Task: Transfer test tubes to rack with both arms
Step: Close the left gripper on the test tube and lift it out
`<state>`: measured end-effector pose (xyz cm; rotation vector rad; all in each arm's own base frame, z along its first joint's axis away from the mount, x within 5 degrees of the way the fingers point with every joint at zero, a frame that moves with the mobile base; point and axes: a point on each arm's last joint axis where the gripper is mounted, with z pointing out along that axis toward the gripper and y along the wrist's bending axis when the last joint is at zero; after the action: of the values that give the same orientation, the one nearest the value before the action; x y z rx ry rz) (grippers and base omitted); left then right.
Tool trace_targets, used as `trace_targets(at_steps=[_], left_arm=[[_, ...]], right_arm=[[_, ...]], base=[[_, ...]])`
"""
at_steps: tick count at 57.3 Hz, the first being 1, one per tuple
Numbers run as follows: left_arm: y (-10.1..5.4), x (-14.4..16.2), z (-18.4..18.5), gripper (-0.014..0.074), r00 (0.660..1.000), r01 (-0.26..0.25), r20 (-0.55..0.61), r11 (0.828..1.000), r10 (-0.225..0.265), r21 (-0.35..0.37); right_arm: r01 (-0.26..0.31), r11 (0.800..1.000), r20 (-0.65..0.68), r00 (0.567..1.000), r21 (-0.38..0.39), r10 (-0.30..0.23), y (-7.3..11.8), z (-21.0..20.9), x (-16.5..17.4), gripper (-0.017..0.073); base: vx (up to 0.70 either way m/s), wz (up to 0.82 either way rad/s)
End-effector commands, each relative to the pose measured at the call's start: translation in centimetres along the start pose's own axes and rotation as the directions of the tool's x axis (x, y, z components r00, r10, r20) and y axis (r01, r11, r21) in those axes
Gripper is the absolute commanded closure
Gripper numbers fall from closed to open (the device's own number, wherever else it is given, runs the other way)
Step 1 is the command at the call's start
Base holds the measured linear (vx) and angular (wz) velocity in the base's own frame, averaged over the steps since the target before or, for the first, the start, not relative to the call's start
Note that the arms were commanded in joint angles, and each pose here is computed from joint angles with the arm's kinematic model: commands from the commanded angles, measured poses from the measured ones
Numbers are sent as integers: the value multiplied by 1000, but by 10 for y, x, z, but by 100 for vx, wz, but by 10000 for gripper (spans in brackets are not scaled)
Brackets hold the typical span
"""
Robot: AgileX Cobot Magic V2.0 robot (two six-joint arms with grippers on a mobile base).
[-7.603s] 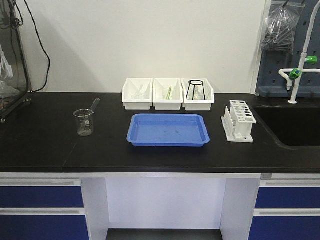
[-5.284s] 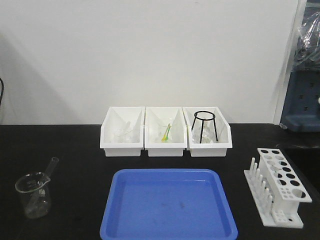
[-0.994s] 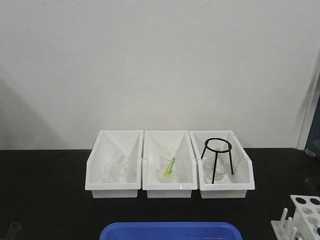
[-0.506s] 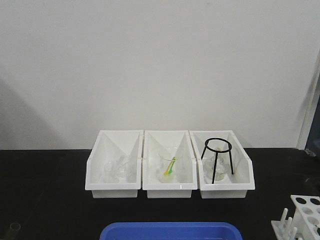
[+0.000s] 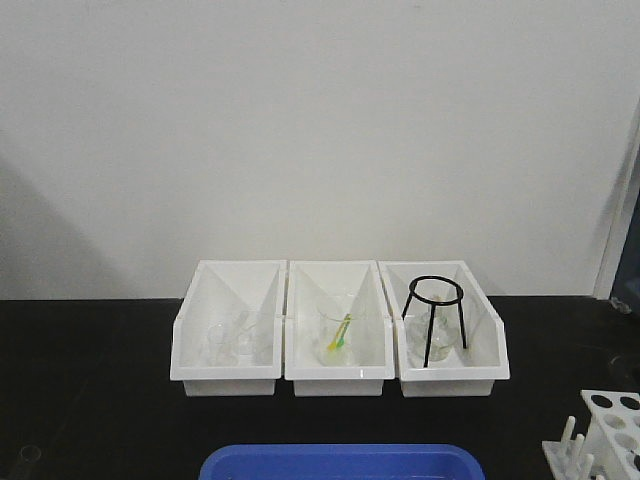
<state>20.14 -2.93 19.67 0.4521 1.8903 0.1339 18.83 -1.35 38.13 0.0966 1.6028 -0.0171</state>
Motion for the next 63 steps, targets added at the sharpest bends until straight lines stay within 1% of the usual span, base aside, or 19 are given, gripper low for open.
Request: trace_targets(at_steps=[1, 9, 17, 22, 26, 30, 35, 44, 48, 49, 57, 63], left_arm=[[7, -21, 9, 23, 990, 17, 143, 998, -9, -56], [5, -16, 24, 23, 994, 14, 108, 999, -9, -47], [5, -15, 31, 27, 989, 14, 151, 998, -4, -66], [4, -12, 33, 57, 990, 18, 139, 998, -9, -65], [5, -11, 34, 106, 991, 28, 133, 997, -19, -71], [5, -12, 34, 178, 990, 26, 141, 997, -15, -73], [5, -12, 34, 298, 990, 21, 144, 997, -10, -74], [5, -12, 34, 519, 990, -18, 140, 997, 29, -80], [5, -12, 34, 605, 990, -19, 140, 997, 30, -80], [5, -12, 34, 618, 990, -19, 140, 997, 30, -80], [5, -12, 34, 615, 989, -19, 143, 997, 30, -81], [7, -17, 31, 616, 984, -15, 177, 995, 31, -95]], right_arm=[[16, 1000, 132, 991, -4, -15, 1, -4, -21, 92], [17, 1000, 133, 991, -3, -16, 1, -4, -21, 92], [37, 999, 133, 990, -1, -37, 1, -4, -21, 92], [37, 999, 133, 990, -1, -37, 1, -4, -21, 92], [37, 999, 133, 990, -1, -37, 1, -4, -21, 92], [37, 999, 133, 990, -1, -37, 1, -4, -21, 92], [37, 999, 133, 990, -1, -37, 1, -4, -21, 92], [43, 999, 132, 990, 0, -43, 1, -4, -21, 92], [43, 999, 131, 990, 0, -43, 1, -4, -21, 92], [43, 999, 131, 990, 0, -43, 1, -4, -21, 92], [43, 999, 125, 991, 0, -43, 1, -4, -20, 92], [43, 999, 119, 992, 0, -43, 1, -4, -20, 92]], base=[[0, 0], [0, 0], [0, 0], [0, 0], [0, 0], [0, 0], [0, 0], [0, 0], [0, 0], [0, 0], [0, 0], [0, 0]])
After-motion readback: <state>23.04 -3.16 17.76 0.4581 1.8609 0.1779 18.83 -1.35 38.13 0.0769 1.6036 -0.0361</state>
